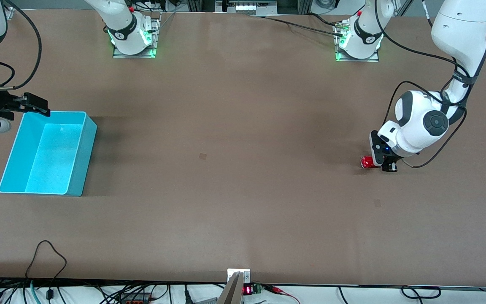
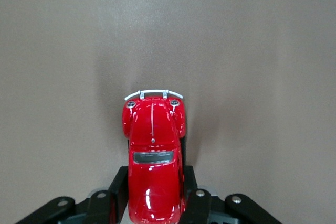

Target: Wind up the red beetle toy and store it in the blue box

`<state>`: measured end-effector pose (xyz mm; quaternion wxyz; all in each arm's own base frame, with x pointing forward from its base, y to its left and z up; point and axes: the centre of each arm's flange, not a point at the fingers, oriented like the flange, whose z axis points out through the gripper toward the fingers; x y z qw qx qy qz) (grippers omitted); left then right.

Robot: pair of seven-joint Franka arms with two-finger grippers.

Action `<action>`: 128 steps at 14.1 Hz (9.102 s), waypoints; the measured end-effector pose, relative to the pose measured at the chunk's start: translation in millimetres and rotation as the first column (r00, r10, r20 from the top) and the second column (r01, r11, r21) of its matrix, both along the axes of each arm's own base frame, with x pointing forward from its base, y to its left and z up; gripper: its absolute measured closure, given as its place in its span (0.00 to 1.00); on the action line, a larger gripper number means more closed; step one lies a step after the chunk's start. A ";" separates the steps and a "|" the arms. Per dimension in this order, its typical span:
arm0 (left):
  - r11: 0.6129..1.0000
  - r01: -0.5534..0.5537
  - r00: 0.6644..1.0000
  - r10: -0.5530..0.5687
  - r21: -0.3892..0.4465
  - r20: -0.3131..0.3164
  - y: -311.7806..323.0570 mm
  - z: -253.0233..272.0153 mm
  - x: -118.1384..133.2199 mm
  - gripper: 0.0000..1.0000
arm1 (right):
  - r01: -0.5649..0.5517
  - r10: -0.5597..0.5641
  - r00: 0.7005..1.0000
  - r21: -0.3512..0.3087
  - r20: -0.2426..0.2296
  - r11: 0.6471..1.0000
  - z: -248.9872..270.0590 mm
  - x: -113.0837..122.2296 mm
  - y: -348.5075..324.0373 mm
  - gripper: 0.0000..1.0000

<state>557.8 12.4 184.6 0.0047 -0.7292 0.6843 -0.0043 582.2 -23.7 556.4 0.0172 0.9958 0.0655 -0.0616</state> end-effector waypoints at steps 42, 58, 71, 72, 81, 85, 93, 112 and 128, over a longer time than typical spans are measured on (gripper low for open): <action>0.946 0.322 0.943 -0.324 -0.038 -0.076 11.9 133.1 16.2 0.00 | 0.000 0.000 1.000 0.000 0.000 1.000 -0.1 0.0 0.0 0.00; 0.680 -0.704 0.706 0.701 -0.205 -0.097 -141.6 242.1 41.5 0.00 | -0.070 0.070 0.997 0.009 -0.042 0.998 -24.3 8.4 41.4 0.00; 0.063 -0.995 0.069 0.994 -0.072 -0.087 -40.3 340.5 53.8 0.00 | -0.361 0.377 0.916 0.126 -0.139 0.924 -122.0 -1.7 104.4 0.00; 0.042 -0.998 0.046 0.995 -0.049 -0.088 -35.1 343.5 51.1 0.00 | -0.432 0.448 0.887 0.139 -0.116 0.891 -135.6 -9.2 107.3 0.00; -0.008 -1.000 -0.006 0.996 -0.020 -0.087 -26.9 387.6 12.4 0.00 | -0.942 0.940 0.334 0.047 0.067 0.332 -230.5 -53.2 61.8 0.00; -0.012 -1.000 -0.011 0.996 -0.017 -0.085 -25.7 374.0 -3.6 0.00 | -0.984 0.980 0.179 0.028 0.087 0.177 -266.9 -46.9 37.2 0.00; -0.009 -0.999 -0.005 0.997 -0.039 -0.082 -27.4 382.9 -3.2 0.00 | -0.985 0.978 0.175 0.006 0.117 0.175 -336.8 -39.0 21.8 0.00; -0.029 -0.999 -0.028 0.996 -0.013 -0.081 -14.8 380.4 -5.6 0.00 | -0.989 0.981 0.134 -0.048 0.136 0.142 -351.7 -6.3 8.3 0.60; -0.033 -0.999 -0.032 0.996 -0.009 -0.081 -12.6 380.0 -6.1 0.00 | -0.343 0.345 0.934 -0.035 0.095 0.939 -171.5 17.5 -55.1 0.60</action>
